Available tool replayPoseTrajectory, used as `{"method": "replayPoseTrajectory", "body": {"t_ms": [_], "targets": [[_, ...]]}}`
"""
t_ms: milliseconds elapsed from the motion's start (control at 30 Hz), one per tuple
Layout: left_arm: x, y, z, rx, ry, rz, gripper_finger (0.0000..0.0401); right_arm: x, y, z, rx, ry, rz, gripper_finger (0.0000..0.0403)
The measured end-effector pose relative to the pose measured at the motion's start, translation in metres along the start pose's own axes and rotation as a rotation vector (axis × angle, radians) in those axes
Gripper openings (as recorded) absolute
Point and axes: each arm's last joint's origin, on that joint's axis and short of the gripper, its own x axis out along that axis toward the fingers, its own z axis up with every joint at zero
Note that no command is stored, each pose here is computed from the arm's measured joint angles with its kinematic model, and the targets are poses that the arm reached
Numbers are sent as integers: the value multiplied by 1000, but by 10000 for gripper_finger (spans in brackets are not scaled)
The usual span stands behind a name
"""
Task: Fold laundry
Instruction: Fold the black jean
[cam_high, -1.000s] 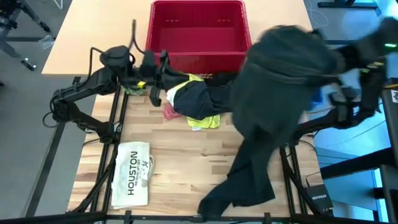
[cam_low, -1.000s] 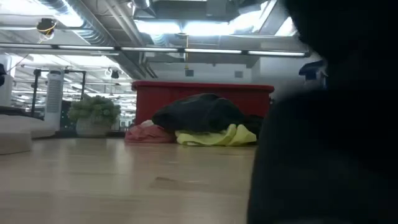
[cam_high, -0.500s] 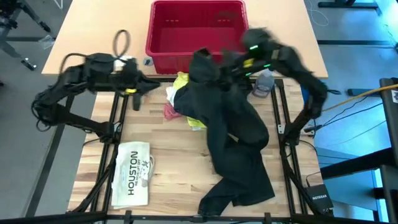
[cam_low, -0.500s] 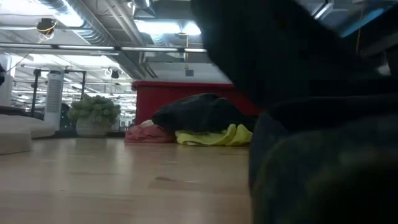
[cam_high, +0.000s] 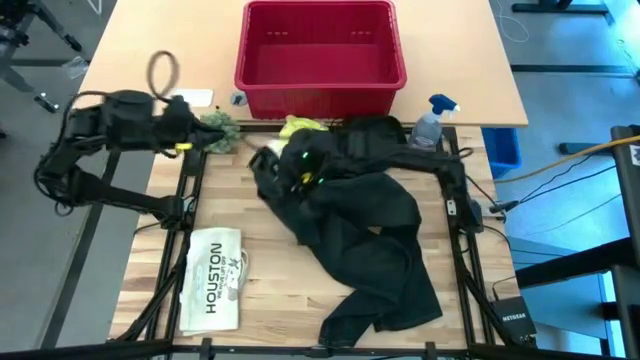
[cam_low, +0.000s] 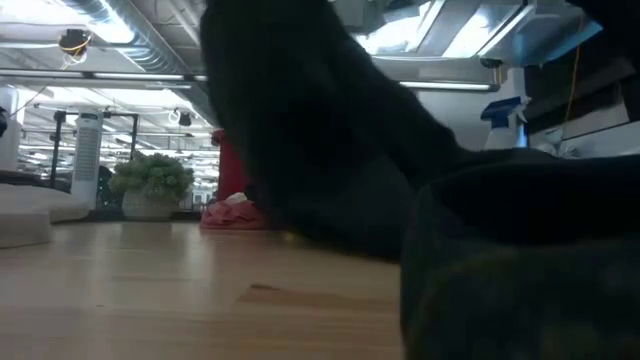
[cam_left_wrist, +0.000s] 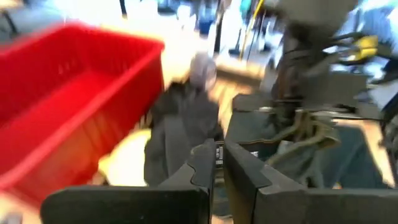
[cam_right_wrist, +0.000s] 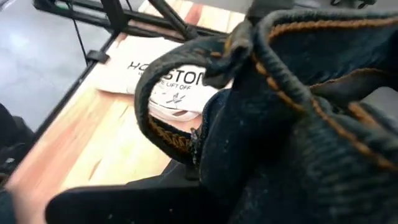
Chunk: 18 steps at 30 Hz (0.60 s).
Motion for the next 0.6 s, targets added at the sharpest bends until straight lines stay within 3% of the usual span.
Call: {"method": "replayPoseTrajectory", "body": {"t_ms": [100, 267, 467, 600], "targets": [[18, -3, -9, -28, 104, 0, 21, 28, 6, -7, -2, 41, 22, 26], [61, -13, -39, -52, 256, -95, 21, 57, 20, -18, 7, 126, 93, 26], [102, -19, -87, -153, 467, -113, 25, 65, 35, -18, -19, 160, 71, 26], [108, -22, -96, -252, 486, -193, 55, 65, 37, -19, -20, 171, 68, 26]]}}
